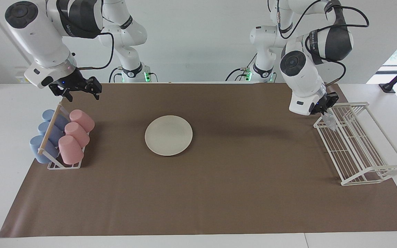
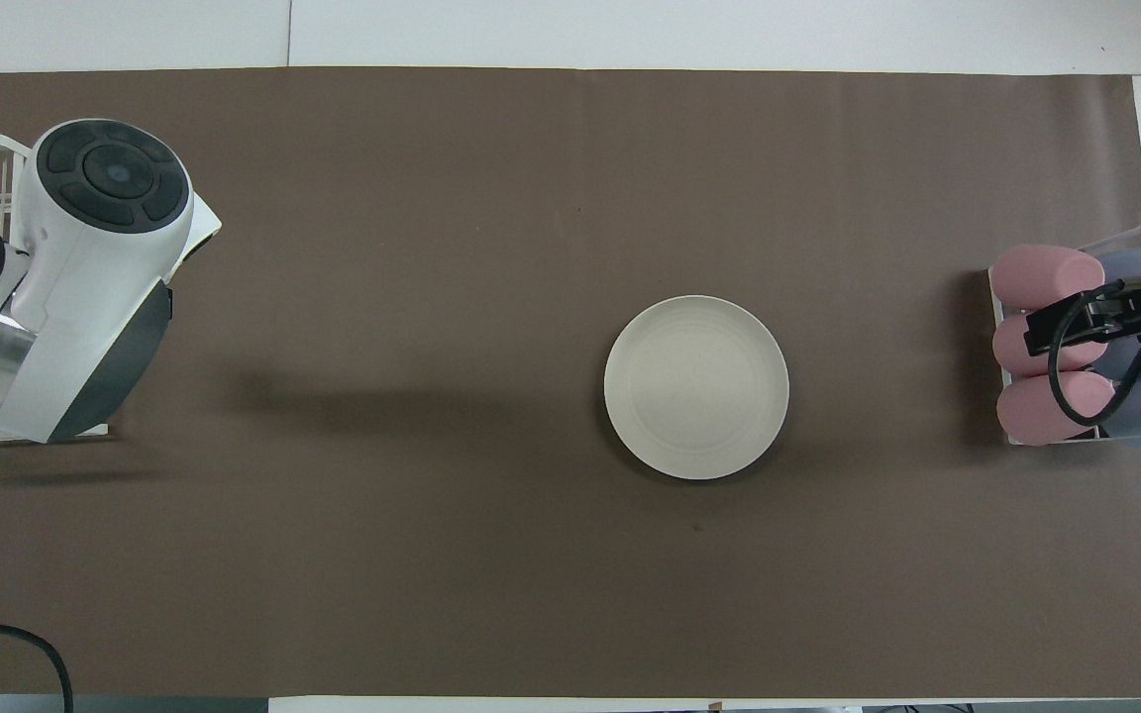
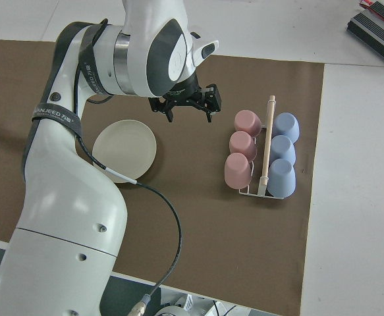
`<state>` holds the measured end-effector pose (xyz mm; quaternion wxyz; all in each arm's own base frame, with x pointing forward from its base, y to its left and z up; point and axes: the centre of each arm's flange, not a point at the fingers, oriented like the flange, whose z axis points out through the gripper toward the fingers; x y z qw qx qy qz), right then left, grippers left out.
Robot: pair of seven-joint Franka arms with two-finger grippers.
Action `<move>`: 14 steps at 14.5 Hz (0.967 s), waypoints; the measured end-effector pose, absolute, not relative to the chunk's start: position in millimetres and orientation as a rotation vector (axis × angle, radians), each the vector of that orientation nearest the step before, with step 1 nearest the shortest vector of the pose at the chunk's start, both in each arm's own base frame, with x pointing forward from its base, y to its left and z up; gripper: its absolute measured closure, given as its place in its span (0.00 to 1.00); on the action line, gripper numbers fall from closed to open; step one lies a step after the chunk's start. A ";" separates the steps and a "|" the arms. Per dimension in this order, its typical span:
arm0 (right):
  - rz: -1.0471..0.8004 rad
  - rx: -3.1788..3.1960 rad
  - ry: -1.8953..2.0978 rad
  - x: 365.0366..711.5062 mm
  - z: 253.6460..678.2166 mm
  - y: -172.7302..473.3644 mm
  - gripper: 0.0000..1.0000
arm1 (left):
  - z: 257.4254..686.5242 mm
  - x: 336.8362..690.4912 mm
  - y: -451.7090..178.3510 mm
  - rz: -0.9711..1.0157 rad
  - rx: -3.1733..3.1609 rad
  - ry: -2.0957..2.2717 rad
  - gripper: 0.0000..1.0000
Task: Wipe plate with sponge
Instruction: 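Return the scrubber into the white wire rack with the left gripper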
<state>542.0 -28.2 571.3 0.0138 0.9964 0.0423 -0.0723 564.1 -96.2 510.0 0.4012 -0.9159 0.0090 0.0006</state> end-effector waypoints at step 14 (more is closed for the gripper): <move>-0.153 3.109 0.057 541.4 576.3 -55.3 0.00 | 410.4 615.5 -60.9 0.064 -1.790 0.174 0.95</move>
